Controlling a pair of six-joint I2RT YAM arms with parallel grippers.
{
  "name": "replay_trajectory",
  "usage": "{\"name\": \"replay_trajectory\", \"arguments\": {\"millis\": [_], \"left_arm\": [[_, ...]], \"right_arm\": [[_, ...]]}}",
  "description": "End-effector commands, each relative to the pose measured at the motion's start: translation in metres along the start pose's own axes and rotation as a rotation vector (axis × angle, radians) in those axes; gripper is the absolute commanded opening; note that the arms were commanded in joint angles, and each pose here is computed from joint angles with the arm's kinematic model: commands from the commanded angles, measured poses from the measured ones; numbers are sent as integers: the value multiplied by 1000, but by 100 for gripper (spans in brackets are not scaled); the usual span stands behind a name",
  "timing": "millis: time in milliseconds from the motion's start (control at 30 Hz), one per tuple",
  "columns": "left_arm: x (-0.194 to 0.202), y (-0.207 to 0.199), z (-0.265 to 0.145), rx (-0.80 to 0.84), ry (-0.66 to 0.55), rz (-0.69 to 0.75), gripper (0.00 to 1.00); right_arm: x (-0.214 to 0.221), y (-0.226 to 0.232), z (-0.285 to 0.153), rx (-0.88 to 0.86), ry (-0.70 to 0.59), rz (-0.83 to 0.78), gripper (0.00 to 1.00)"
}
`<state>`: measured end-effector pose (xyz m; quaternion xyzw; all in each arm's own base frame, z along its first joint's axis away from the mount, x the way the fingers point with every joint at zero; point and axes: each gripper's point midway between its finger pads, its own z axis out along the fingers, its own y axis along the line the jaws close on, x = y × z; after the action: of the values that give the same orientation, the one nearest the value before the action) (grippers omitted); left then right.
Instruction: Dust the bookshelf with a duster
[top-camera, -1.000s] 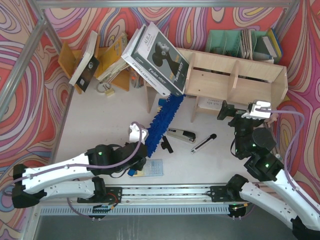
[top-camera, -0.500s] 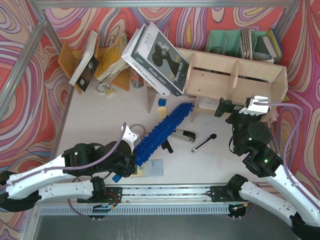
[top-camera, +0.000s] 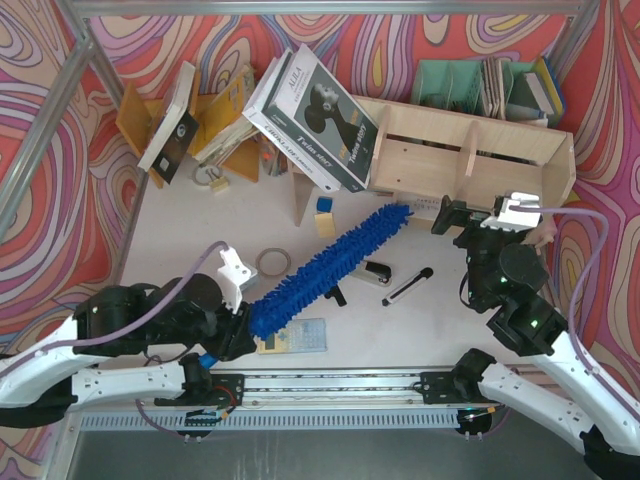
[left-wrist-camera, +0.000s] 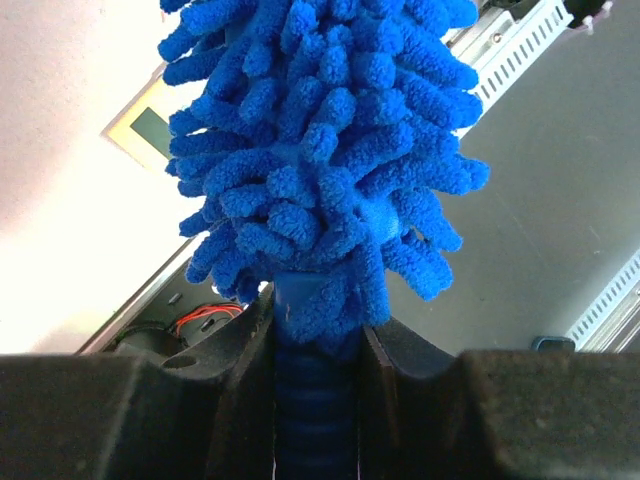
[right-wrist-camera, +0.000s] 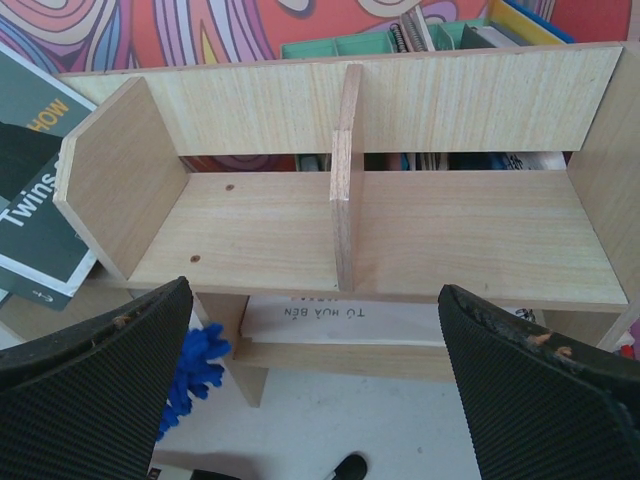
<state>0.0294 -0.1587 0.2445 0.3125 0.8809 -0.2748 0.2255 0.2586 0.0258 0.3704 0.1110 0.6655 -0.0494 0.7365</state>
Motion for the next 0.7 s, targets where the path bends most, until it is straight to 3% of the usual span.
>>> {"name": "replay_trajectory", "arguments": {"millis": [0,133,367,667], "left_arm": [[-8,-4,-12,28,-30,54,0],[-23,-18,-8,77,-68,93,0],[-74,-35,-13,111,-259,173,0],[-158,-27,-12,-107,-507,169,0]], "right_arm": [[-19,-9,-3,25,-40,21,99],[-30,-13,-6,26,-58,37,99],[-62,-20,-13,17,-89,77,99],[-95,-31,-24,12,-127,152,99]]}}
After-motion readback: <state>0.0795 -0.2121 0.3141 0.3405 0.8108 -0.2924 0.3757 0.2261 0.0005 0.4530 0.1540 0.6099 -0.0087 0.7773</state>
